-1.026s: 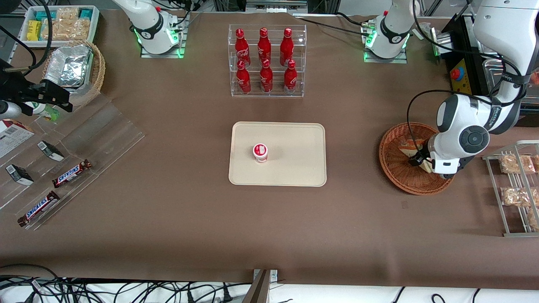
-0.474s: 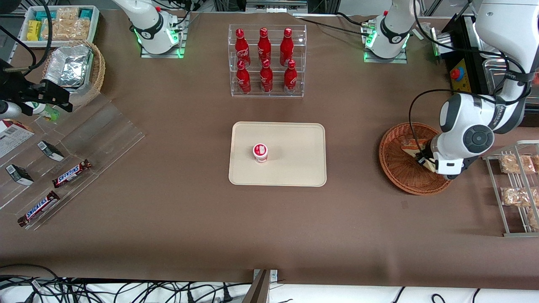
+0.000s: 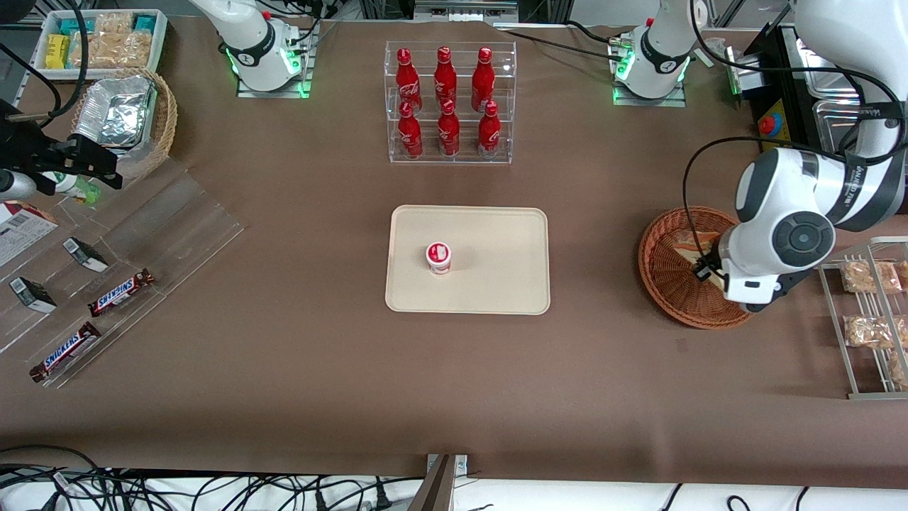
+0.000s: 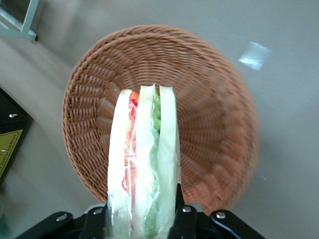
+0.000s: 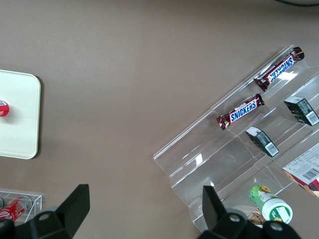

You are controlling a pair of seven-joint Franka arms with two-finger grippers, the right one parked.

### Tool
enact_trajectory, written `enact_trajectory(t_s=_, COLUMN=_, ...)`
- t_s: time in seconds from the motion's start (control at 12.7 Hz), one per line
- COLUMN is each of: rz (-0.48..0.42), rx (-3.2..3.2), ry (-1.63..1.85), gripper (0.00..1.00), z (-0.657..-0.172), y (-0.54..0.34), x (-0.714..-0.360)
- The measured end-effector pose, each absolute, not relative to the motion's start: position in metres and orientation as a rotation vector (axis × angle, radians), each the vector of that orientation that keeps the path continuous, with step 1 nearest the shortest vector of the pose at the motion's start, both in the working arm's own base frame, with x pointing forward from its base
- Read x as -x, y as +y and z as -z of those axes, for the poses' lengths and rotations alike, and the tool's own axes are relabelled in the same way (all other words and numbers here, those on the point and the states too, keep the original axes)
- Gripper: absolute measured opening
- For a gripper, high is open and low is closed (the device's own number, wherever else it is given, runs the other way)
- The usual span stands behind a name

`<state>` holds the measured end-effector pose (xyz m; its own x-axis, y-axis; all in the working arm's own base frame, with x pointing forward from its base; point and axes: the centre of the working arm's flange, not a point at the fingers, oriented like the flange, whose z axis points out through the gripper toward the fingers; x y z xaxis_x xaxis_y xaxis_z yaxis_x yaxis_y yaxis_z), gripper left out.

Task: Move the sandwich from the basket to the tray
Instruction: 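Carry the sandwich with the left gripper over to the cream tray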

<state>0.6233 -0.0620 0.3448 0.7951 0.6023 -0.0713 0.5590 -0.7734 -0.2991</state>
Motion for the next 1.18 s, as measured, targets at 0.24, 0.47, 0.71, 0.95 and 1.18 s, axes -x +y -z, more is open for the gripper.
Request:
enact_trajectory(t_s=0.24, rz=-0.187, rx=2.783, ry=-0.785, gripper=0.42, z=-0.381, y=-0.131, x=-0.626)
enact_trajectory(t_s=0.47, rz=-0.17, rx=2.836, ry=-0.651, gripper=0.42, z=-0.385, y=-0.196, x=-0.615)
enact_trajectory(t_s=0.71, rz=-0.193, rx=2.884, ry=-0.467, gripper=0.42, z=-0.362, y=-0.275, x=-0.592)
enact_trajectory(t_s=0.95, rz=-0.146, rx=2.953, ry=-0.327, gripper=0.42, z=-0.338, y=-0.342, x=-0.578)
enact_trajectory(t_s=1.18, rz=-0.129, rx=2.996, ry=-0.206, gripper=0.42, z=-0.305, y=-0.394, x=-0.556)
